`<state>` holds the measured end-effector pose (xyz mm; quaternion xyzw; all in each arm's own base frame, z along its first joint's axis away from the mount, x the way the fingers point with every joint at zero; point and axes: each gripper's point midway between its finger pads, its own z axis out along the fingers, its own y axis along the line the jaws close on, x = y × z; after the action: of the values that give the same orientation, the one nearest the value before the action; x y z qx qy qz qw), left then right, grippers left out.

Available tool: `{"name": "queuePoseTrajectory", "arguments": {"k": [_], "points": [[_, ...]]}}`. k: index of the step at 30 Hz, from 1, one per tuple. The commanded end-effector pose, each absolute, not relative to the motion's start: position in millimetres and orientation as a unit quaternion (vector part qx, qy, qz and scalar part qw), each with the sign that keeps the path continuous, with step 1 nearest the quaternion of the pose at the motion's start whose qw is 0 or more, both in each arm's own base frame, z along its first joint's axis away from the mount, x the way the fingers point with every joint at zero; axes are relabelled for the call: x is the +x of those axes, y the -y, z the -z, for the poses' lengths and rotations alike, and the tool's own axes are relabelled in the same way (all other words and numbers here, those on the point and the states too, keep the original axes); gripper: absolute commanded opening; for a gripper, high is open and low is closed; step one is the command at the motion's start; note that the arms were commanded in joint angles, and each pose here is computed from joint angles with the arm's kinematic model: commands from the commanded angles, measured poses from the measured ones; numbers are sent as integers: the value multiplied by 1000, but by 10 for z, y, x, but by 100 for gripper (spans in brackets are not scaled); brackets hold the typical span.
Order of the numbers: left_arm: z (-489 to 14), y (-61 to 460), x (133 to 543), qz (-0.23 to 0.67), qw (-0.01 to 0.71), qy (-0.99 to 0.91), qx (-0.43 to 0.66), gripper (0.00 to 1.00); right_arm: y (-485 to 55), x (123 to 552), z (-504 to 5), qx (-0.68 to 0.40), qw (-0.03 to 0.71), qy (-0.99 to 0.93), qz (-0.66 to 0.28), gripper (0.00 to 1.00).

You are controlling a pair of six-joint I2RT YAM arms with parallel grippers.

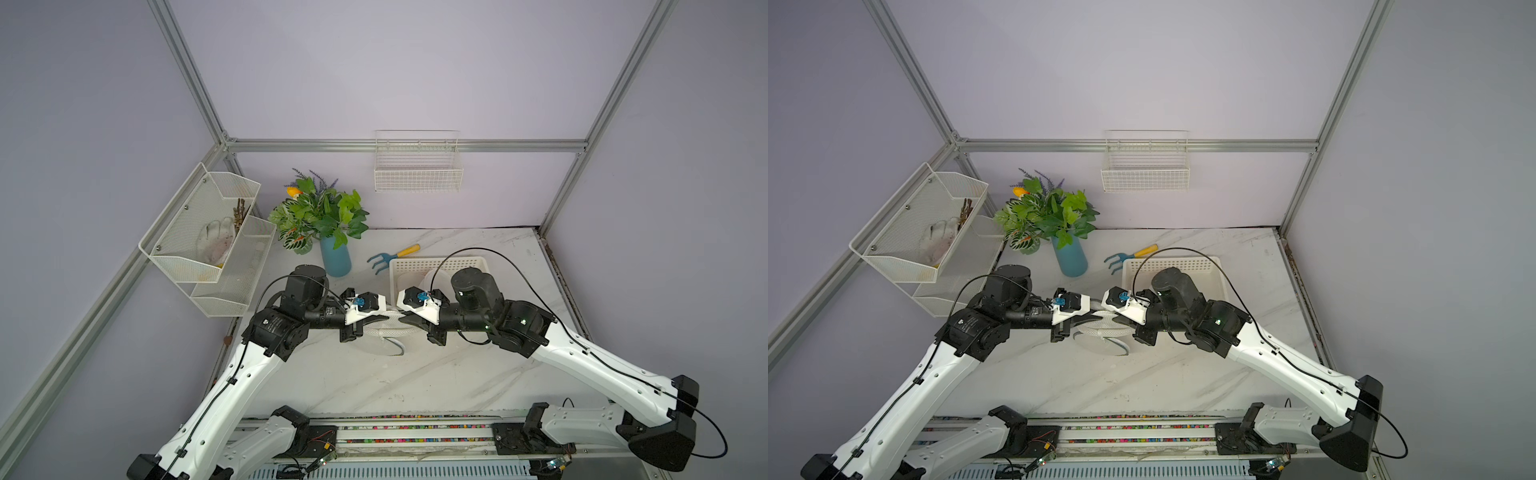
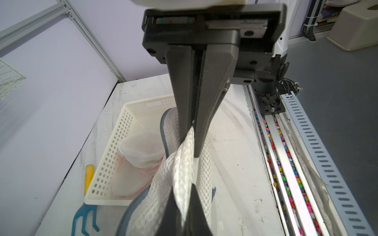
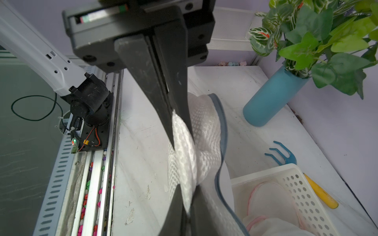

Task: Turn the laundry bag inside out
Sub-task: Turn over the laundry bag.

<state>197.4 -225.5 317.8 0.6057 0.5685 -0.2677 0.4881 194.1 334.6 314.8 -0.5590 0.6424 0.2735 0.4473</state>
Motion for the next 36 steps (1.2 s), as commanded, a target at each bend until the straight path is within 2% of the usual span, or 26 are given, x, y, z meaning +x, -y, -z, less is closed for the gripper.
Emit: {"name": "queuePoseTrajectory", "arguments": {"k": [1,3,5,8,12,16,22,36], "points": [[-3278,2260,1932,274,499,-566,596,0,-3343,2002,-3448,-499,479,-658,-299,15],[-3287,2243,1966,273,505,-579,579,0,-3292,2039,-3547,-450,481,-682,-317,34],[-3304,2222,2008,267,518,-588,561,0,-3212,2075,-3627,-401,477,-708,-331,47],[-3346,2154,2122,255,556,-606,509,0,-3021,2180,-3744,-308,472,-752,-342,56],[-3432,2125,2105,271,590,-597,471,0,-2787,2230,-3777,-226,462,-784,-347,62],[-3453,2144,2067,300,589,-598,453,0,-2679,2239,-3651,-187,460,-791,-358,61],[-3501,2153,1985,329,592,-589,440,0,-2815,2238,-3541,-189,446,-786,-385,54],[-3576,2173,1901,350,593,-575,443,0,-2831,2504,-3479,-172,466,-795,-348,30]]}}
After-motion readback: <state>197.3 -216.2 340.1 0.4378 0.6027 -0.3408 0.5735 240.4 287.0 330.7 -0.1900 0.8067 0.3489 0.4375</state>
